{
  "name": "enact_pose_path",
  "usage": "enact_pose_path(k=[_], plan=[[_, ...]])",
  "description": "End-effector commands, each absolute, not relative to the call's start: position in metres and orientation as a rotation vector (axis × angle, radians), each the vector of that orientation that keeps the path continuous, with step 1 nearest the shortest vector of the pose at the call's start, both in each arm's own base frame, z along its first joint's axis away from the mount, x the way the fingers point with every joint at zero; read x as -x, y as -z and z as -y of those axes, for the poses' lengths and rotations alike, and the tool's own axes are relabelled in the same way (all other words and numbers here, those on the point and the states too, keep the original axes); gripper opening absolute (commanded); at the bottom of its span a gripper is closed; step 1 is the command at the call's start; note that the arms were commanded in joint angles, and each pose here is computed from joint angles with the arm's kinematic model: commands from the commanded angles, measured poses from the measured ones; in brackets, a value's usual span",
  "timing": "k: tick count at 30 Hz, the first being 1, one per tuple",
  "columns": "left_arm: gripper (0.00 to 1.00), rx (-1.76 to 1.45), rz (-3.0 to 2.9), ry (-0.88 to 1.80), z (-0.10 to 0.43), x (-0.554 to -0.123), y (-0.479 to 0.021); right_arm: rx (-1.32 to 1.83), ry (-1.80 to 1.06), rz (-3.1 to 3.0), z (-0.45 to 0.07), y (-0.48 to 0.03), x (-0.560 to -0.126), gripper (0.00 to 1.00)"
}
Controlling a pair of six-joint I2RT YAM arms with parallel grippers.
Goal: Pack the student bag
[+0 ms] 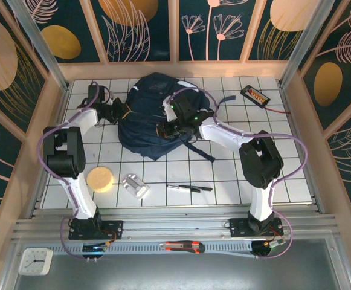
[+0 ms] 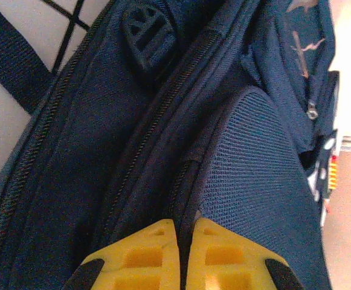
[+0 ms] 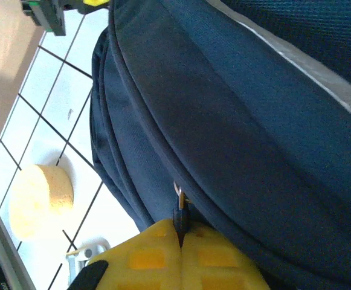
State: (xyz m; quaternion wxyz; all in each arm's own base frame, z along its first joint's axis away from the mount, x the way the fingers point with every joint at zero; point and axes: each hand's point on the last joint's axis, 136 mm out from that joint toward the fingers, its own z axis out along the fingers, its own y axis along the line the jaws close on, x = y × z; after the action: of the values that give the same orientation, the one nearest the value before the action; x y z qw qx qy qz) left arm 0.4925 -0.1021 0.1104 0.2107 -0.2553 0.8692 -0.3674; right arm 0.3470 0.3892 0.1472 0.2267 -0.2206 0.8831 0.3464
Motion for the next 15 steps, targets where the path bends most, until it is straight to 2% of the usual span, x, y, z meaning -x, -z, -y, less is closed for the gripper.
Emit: enact_pose_path(k=[1,15], plan=[[0.0,0.68,-2.266,1.205,0.143,-0.488,-0.165,0.665,-0.989,-2.373,-0.41,-0.167,-0.344,0.0],[0.0,0.862,-2.062,1.318,0.153,-0.42,-0.183,0.742,-1.042,-2.319,-0.446,-0.173,-0.375,0.0]])
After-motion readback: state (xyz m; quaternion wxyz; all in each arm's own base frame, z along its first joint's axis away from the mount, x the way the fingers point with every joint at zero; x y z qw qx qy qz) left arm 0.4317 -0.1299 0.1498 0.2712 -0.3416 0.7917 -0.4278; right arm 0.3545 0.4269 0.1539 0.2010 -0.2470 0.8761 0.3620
